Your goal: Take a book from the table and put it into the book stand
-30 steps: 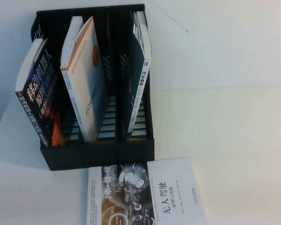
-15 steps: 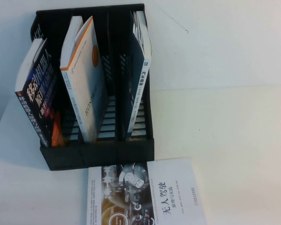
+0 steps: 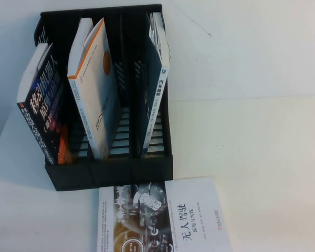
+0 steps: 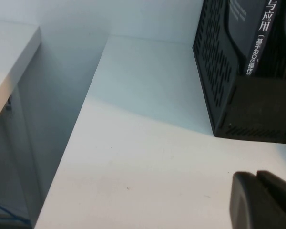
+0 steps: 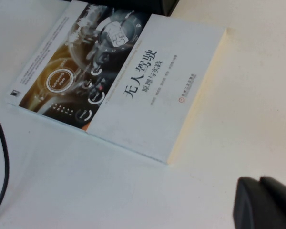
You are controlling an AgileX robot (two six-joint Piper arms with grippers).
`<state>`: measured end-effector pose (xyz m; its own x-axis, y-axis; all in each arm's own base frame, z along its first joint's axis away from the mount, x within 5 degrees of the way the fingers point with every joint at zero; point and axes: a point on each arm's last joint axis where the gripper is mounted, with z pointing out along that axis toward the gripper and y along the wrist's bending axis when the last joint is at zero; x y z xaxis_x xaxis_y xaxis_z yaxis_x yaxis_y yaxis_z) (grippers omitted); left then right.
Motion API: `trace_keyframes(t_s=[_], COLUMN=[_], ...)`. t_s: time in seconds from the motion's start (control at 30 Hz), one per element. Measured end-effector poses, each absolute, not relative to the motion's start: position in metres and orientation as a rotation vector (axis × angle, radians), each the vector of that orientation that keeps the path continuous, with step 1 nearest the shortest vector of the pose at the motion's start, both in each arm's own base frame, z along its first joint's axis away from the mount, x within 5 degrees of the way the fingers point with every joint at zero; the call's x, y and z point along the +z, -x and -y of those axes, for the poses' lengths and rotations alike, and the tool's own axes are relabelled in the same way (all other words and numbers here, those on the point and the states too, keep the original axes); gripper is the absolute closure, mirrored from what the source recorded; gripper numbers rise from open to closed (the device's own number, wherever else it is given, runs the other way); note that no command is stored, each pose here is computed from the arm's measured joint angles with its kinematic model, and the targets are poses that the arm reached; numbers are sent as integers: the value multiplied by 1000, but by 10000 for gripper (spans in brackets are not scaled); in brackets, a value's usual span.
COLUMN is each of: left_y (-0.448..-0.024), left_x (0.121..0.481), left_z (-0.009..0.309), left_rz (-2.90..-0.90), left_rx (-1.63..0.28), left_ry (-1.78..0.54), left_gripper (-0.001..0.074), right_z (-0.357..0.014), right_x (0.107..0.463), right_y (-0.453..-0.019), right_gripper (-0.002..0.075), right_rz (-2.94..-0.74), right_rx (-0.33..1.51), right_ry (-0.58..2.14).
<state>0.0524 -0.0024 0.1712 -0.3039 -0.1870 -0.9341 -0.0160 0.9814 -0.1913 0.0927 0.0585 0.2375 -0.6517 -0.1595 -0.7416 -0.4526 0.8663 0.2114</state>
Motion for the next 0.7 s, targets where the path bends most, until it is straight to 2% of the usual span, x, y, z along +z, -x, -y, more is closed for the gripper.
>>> trace_keyframes(t_s=[0.7], left_y=[-52], left_x=[171], left_z=[2], left_rz=[-1880], left_rx=[-135], left_ry=[100], left_gripper=[736], right_z=[-58], right_x=[237], right_y=[-93], right_gripper=[727], right_rz=[-2270], right_rx=[493], right_ry=[441])
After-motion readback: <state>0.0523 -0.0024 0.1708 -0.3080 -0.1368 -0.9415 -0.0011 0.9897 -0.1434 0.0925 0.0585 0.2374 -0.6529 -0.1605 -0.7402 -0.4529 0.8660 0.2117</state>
